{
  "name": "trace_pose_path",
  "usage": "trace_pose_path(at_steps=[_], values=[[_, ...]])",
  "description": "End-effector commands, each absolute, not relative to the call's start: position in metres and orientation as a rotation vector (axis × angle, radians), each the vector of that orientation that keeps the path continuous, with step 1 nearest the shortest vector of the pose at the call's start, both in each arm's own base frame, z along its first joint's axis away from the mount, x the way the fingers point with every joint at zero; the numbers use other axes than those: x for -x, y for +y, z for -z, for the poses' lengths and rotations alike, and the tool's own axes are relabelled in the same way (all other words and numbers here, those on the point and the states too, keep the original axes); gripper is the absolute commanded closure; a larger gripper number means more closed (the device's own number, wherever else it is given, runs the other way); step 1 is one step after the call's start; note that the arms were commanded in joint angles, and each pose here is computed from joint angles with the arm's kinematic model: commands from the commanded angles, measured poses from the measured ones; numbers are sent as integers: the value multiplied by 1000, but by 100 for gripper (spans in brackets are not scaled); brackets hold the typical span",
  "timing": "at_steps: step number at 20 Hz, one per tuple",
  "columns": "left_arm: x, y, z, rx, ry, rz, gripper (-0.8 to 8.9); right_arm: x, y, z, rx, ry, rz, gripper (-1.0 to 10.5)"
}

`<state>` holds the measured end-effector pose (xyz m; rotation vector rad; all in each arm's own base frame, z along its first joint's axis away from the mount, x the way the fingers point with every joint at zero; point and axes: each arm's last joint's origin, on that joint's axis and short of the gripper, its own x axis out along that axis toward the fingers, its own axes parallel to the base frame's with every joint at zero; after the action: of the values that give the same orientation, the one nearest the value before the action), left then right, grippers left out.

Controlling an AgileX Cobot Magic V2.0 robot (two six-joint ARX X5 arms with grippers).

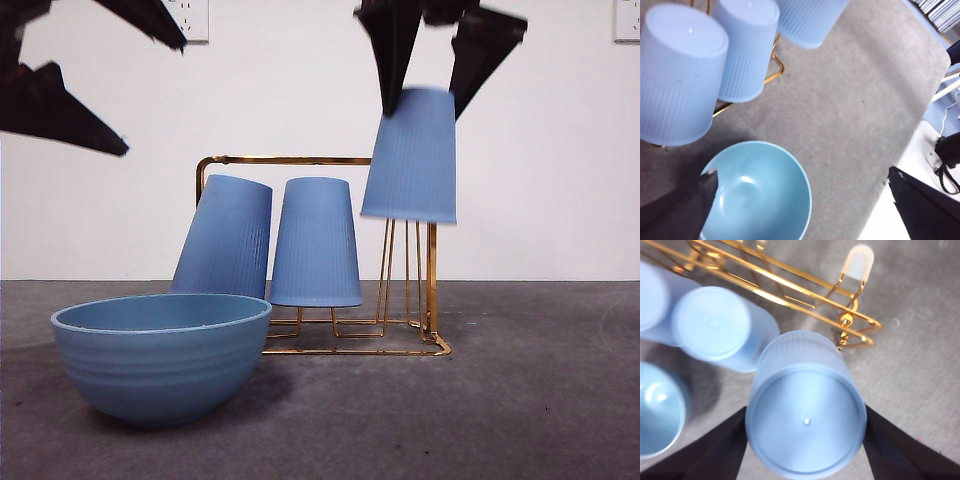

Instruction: Right arm lift cup from the cupboard, then place it on the right of the bowl

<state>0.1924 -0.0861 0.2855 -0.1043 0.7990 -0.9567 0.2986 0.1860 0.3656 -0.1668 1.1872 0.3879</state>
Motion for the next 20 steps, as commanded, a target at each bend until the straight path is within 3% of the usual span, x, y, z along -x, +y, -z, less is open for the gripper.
trace_pose_path(at_steps=[1, 6, 10, 17, 20], values=[[-199, -90, -278, 112, 834, 965, 230, -286, 187, -382, 156, 1149, -413, 686], [-212, -97, -266, 242, 924, 1009, 230, -250, 177, -405, 159, 1071, -452, 686], [-216, -107, -252, 344, 1027, 1055, 230, -219, 159, -400, 135, 992, -480, 686], [-210, -116, -225, 510, 1138, 1096, 234, -157, 116, -347, -26, 848, -575, 686], [-210, -118, -222, 594, 1163, 1102, 234, -139, 109, -311, -182, 796, -717, 686]])
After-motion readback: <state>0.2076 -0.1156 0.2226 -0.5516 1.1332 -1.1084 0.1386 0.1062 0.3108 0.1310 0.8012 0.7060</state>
